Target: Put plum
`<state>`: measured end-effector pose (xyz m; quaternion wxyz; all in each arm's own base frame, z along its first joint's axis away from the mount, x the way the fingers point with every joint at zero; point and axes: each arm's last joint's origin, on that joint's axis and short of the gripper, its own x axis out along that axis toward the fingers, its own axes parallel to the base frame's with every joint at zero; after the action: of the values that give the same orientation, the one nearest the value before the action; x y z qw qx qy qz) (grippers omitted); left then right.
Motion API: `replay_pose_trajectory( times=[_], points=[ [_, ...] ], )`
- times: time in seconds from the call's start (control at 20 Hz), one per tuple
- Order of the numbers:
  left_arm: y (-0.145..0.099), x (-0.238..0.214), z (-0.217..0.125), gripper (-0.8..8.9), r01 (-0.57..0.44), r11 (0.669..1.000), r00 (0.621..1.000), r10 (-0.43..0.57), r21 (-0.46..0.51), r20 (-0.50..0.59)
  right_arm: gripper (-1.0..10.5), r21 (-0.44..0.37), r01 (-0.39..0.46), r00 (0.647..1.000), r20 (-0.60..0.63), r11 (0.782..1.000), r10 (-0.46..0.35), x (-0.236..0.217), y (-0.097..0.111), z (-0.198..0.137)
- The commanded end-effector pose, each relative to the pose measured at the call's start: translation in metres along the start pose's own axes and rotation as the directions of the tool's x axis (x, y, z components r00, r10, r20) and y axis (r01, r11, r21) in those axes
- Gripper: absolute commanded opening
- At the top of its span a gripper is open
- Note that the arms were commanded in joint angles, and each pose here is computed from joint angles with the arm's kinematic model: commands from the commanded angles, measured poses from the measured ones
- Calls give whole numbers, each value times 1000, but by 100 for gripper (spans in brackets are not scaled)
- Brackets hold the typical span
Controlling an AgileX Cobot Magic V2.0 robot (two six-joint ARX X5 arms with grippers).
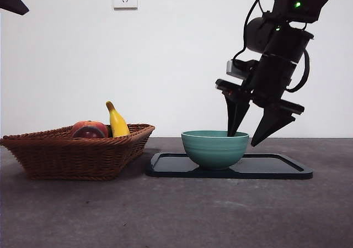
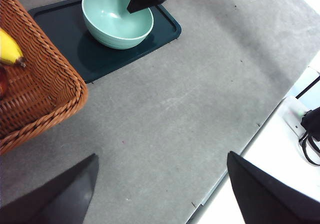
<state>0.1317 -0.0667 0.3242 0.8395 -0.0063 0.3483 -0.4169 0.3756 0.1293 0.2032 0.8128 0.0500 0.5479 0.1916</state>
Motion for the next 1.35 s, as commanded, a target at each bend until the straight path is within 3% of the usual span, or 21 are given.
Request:
replay_pose_trajectory(
  times=[0.05, 0.15, 0.4, 0.75, 1.1, 1.35],
  points=[
    [-1, -1, 3, 402, 11, 1000, 1000, -11, 21, 13, 108, -15, 18, 1000, 7, 1000, -18, 6, 1, 4],
    [-1, -1, 4, 403, 11, 1000, 1000, -11, 22, 13, 7, -16, 19, 1000, 15, 1000, -18, 6, 1, 5],
    [-1, -1, 3, 403, 11, 1000, 1000, -11, 22, 13, 7, -24, 13, 998, 55, 1000, -12, -4, 4, 8],
    [-1, -1, 3, 403, 11, 1000, 1000, -11, 22, 13, 7, -78, -14, 971, 235, 997, 32, -95, 28, 12],
    [-1, -1, 3, 403, 11, 1000, 1000, -11, 22, 13, 7, -130, -12, 964, 263, 991, 46, -182, 46, -31],
    [-1, -1, 3, 403, 11, 1000, 1000, -11, 21, 11, 7, -163, -27, 967, 247, 986, 67, -191, 50, -73]
  ],
)
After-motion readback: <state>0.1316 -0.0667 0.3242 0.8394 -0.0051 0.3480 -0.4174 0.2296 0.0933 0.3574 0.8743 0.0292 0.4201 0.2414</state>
